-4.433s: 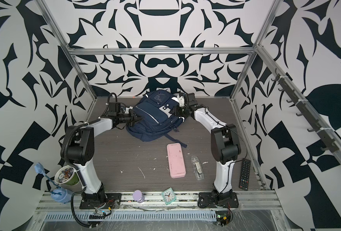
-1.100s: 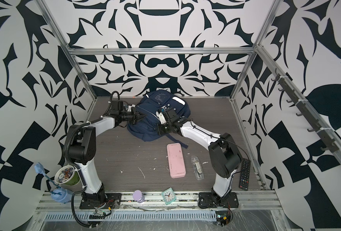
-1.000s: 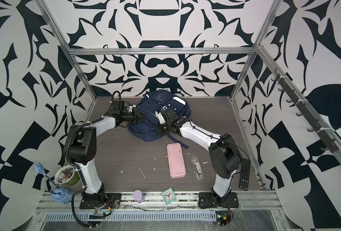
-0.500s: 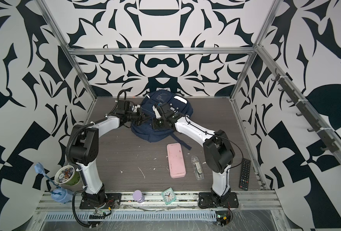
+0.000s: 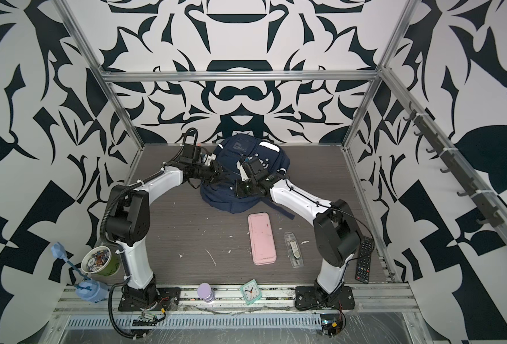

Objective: Pack books, pencil case, and school supplies into a backpack
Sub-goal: Unzip the student bag at the top-center of the table.

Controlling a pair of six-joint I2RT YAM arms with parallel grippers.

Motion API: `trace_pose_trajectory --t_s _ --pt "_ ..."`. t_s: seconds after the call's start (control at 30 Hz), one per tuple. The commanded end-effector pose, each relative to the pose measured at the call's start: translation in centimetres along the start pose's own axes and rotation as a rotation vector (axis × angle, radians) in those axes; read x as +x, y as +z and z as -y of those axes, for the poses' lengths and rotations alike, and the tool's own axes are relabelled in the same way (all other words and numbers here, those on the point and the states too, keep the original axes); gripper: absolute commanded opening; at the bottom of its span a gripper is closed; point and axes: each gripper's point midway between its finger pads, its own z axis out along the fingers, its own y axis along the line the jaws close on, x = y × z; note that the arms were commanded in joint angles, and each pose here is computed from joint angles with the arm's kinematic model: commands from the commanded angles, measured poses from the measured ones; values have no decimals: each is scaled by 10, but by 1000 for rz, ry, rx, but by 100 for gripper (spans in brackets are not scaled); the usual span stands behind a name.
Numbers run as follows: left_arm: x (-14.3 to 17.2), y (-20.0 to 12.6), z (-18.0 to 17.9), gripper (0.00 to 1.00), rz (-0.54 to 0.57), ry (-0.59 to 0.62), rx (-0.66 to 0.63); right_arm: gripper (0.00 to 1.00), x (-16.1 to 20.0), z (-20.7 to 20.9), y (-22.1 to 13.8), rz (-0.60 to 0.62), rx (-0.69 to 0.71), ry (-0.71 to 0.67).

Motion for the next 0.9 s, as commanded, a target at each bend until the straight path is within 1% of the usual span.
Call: trace_pose_trajectory --t_s 0.0,0.13,0.23,0.4,0.57,0.73,0.87 --pt "1 -16 -4 47 16 53 -81 0 -16 5 -25 73 0 18" --pt "-9 -32 -8 48 62 102 -163 0 -14 25 -35 76 30 45" --pt "-17 -34 -12 48 75 108 -182 0 -13 42 -43 81 54 73" --pt "-27 -20 -19 47 59 104 -185 0 -5 62 -52 76 86 97" --pt "-34 -5 -17 47 43 102 -169 0 6 74 -55 63 110 104" --pt "-35 5 -23 47 30 97 -185 0 7 88 -63 73 132 124" --pt "-35 11 -28 47 20 92 -195 0 7 89 -66 72 130 123"
